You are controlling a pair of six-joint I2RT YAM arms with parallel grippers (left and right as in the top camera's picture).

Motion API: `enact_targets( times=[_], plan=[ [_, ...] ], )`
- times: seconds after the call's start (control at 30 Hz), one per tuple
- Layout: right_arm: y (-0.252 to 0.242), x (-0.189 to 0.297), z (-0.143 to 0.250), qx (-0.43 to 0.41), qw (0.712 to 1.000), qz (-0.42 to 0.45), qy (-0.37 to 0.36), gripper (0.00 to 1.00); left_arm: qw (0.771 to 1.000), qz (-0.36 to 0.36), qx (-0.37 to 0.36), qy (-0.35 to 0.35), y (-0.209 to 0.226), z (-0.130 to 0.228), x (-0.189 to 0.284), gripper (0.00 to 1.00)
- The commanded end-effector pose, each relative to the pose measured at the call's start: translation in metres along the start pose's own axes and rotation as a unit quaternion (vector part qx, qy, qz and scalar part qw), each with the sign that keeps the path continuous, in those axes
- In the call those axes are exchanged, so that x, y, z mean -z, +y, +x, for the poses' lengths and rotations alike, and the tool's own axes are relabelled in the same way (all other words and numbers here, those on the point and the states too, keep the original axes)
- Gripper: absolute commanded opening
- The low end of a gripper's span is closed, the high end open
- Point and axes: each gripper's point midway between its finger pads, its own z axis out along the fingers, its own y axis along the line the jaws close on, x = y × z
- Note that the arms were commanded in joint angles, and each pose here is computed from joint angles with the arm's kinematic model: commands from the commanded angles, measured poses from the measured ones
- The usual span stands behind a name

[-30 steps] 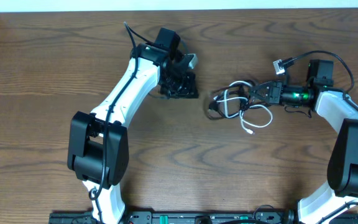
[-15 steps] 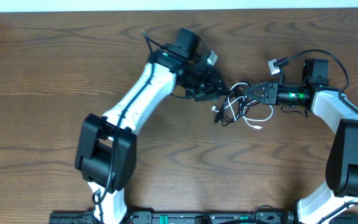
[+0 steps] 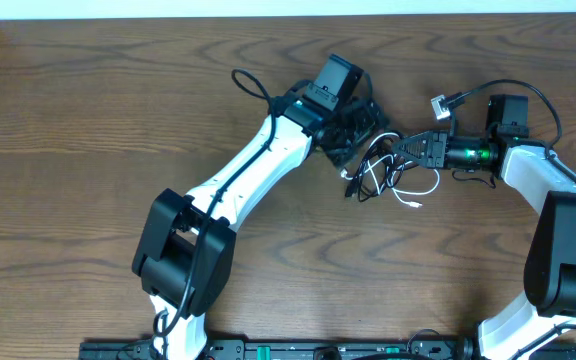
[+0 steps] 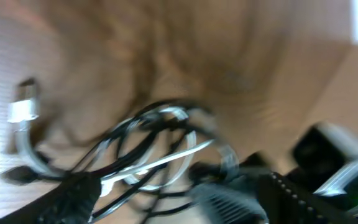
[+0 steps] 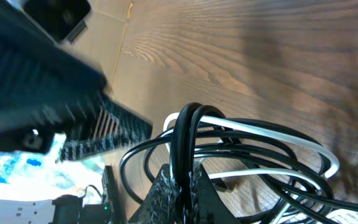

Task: Untangle cables

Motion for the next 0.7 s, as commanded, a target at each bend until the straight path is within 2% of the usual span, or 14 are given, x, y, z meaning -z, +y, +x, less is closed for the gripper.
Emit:
enact_targets(
  times=[0.0,0.07,0.13,0.2,0.27,0.3,0.33,0.4,0.5,0.53,0.6,0.63,0.67],
  plan=[
    [0.006,-0.002,0.001,0.010,1.000,-0.017,0.002,0.01,0.996,0.028,0.077,-0.020,-0.016,-0.008,0.013,0.84],
    [0.006,-0.002,0.001,0.010,1.000,-0.017,0.002,0.01,0.995,0.030,0.091,-0.021,-0.017,-0.007,0.013,0.83],
    [0.004,-0.002,0.001,0.010,1.000,-0.009,0.002,0.01,0.996,0.022,0.074,-0.045,-0.014,-0.014,0.012,0.83],
    [0.000,-0.002,0.001,0.010,1.000,0.001,0.002,0.01,0.997,0.013,0.029,-0.067,-0.011,-0.019,0.013,0.82],
    [-0.001,-0.002,0.001,0.010,1.000,0.003,0.002,0.01,0.996,0.000,-0.055,-0.069,-0.008,-0.019,0.012,0.81],
    [-0.001,-0.002,0.001,0.009,1.000,0.003,0.002,0.01,0.993,-0.013,-0.094,-0.074,-0.003,-0.021,0.012,0.76],
    [-0.001,-0.002,0.001,0.009,1.000,0.003,0.002,0.01,0.988,-0.033,-0.132,-0.076,0.005,-0.022,0.012,0.66],
    [0.000,-0.002,0.001,0.008,1.000,0.003,0.002,0.01,0.982,-0.061,-0.158,-0.079,0.018,-0.024,0.012,0.54],
    [0.002,-0.006,0.003,0.008,1.000,0.001,0.007,0.01,0.982,-0.072,-0.156,-0.073,0.029,-0.024,0.008,0.53],
    [0.003,-0.008,0.004,0.009,1.000,0.000,0.010,0.01,0.979,-0.061,-0.185,-0.058,0.026,-0.021,0.007,0.53],
    [0.006,-0.011,0.006,0.011,1.000,-0.003,0.015,0.01,0.953,0.012,-0.304,-0.003,0.001,-0.006,0.008,0.60],
    [0.007,-0.013,0.007,0.012,1.000,-0.004,0.018,0.01,0.931,0.055,-0.361,0.025,-0.010,0.002,0.013,0.66],
    [0.008,-0.015,0.007,0.013,1.000,-0.005,0.020,0.01,0.916,0.077,-0.393,0.037,-0.014,0.003,0.018,0.70]
  ],
)
